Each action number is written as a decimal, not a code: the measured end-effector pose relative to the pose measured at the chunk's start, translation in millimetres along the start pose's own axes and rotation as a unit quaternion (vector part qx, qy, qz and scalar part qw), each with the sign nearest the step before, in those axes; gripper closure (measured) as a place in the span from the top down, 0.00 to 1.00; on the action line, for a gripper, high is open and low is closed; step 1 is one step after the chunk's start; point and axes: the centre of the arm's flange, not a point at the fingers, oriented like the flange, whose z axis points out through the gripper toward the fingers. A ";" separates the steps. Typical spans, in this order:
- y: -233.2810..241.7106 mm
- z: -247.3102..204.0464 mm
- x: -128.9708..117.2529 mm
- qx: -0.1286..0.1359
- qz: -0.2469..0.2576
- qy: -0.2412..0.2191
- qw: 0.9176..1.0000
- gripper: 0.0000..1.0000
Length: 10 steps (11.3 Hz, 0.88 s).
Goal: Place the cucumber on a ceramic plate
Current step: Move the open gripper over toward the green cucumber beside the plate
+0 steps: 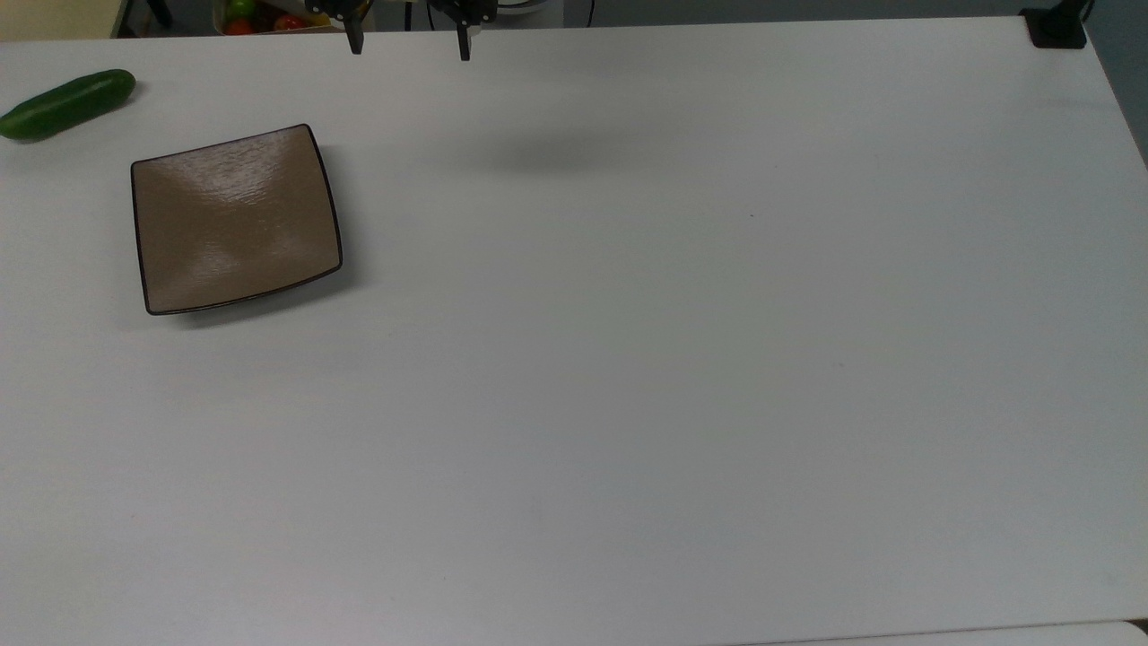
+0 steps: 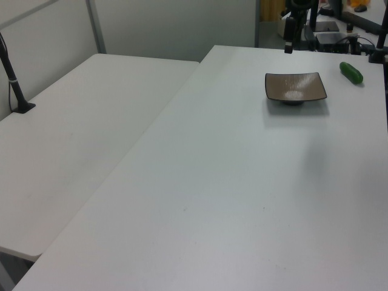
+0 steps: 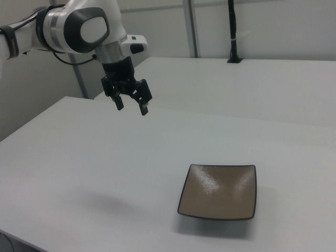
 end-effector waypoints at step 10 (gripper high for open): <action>3.0 -0.4 -3.7 0.000 0.006 -0.009 1.000 1.00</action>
